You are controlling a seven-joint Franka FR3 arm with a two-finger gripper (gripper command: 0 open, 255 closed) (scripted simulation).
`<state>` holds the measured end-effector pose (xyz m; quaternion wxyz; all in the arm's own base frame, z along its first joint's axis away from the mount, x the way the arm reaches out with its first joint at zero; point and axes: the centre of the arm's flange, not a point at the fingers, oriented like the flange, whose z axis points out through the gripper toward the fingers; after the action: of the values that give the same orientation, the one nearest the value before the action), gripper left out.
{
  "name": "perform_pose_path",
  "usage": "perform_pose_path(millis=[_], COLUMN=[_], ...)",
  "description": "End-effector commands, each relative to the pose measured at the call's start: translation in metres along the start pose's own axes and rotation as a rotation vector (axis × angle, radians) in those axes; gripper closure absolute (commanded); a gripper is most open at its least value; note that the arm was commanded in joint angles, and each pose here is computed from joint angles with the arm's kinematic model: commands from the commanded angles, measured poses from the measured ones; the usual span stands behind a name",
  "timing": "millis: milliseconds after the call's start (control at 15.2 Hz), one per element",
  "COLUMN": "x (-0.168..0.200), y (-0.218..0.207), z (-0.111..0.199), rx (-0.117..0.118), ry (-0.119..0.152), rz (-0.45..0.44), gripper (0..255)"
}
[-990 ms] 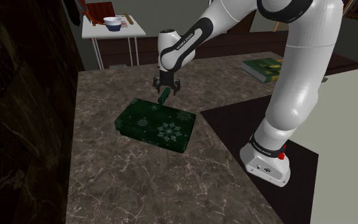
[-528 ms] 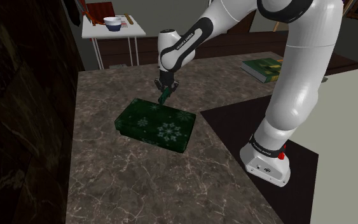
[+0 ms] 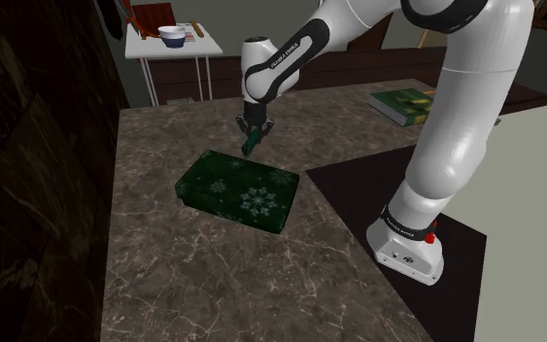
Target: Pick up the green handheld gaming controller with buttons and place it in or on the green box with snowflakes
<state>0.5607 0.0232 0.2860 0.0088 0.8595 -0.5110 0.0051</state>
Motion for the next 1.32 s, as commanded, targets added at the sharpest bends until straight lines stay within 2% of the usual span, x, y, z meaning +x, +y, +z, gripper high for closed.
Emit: perform_pose_path(millis=[0,1254], x=[0.000,0.002], y=[-0.001,0.000], z=[-0.010,-0.111], rx=[0.000,0.000], ry=[0.000,0.000], rz=[0.000,0.000], gripper=[255,255])
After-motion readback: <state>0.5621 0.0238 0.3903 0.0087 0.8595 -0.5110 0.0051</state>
